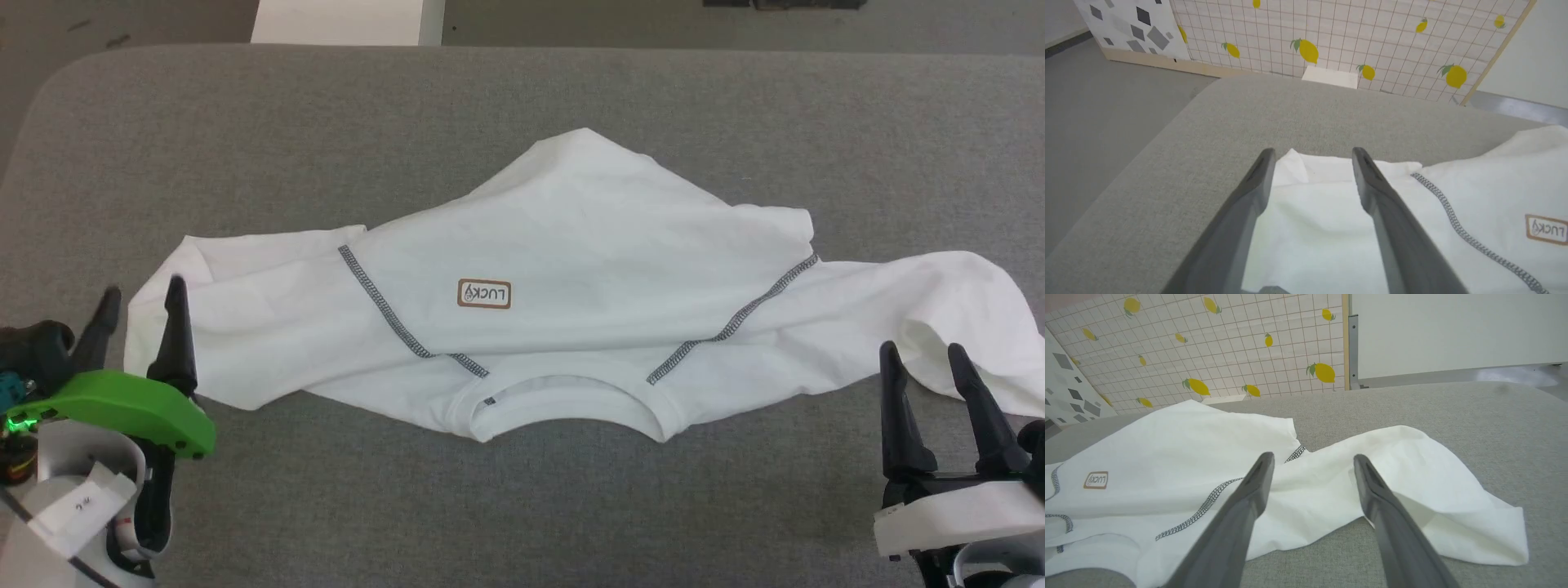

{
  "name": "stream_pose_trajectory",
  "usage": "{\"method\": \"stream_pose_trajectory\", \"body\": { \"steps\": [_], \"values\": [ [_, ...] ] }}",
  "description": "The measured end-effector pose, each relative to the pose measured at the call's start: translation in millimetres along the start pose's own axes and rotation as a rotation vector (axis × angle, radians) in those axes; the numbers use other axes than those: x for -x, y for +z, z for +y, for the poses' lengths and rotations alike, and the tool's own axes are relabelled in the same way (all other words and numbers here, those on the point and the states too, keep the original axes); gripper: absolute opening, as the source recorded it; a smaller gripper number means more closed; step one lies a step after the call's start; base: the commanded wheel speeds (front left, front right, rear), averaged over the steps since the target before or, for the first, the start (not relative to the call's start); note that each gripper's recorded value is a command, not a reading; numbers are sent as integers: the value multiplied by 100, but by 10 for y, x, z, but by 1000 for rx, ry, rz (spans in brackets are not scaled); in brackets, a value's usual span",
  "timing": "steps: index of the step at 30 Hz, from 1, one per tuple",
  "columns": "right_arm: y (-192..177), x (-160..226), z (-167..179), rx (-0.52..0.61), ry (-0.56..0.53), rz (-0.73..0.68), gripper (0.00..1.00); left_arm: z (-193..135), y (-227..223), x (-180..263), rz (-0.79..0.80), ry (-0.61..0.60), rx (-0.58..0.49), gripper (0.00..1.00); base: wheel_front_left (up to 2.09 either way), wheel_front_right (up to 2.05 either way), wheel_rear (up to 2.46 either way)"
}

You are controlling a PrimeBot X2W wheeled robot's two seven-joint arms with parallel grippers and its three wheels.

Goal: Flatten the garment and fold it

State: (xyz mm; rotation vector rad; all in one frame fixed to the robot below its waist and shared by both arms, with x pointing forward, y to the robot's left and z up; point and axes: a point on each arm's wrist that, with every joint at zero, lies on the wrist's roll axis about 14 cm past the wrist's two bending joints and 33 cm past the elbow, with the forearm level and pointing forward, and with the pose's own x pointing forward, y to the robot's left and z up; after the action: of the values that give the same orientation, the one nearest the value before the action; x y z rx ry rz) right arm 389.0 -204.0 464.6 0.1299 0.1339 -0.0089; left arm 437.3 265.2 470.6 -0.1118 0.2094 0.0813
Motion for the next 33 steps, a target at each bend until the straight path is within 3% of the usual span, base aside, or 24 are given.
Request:
{"method": "stream_pose_trajectory", "body": {
  "steps": [6, 10, 14, 21, 27, 33],
  "values": [
    [118, 35, 6, -10, 2, -44, 100, -465, 740, 230, -354, -107, 51, 100, 0, 0, 0],
    [165, 54, 34, -13, 10, -64, 100, -742, 713, 487, -411, -159, 101, 100, 0, 0, 0],
    [186, 77, 37, -25, 10, -76, 100, -938, 463, 654, -363, -173, 176, 100, 0, 0, 0],
    [176, 148, -6, -44, -4, -83, 100, -1046, -241, 871, -158, -174, 139, 100, 0, 0, 0],
    [194, 197, -11, -54, -5, -93, 100, -1018, -417, 966, -105, -156, 151, 100, 0, 0, 0],
    [186, 181, 16, -55, 3, -91, 100, -1028, -612, 960, 38, -231, 15, 100, 0, 0, 0]
  ]
}}
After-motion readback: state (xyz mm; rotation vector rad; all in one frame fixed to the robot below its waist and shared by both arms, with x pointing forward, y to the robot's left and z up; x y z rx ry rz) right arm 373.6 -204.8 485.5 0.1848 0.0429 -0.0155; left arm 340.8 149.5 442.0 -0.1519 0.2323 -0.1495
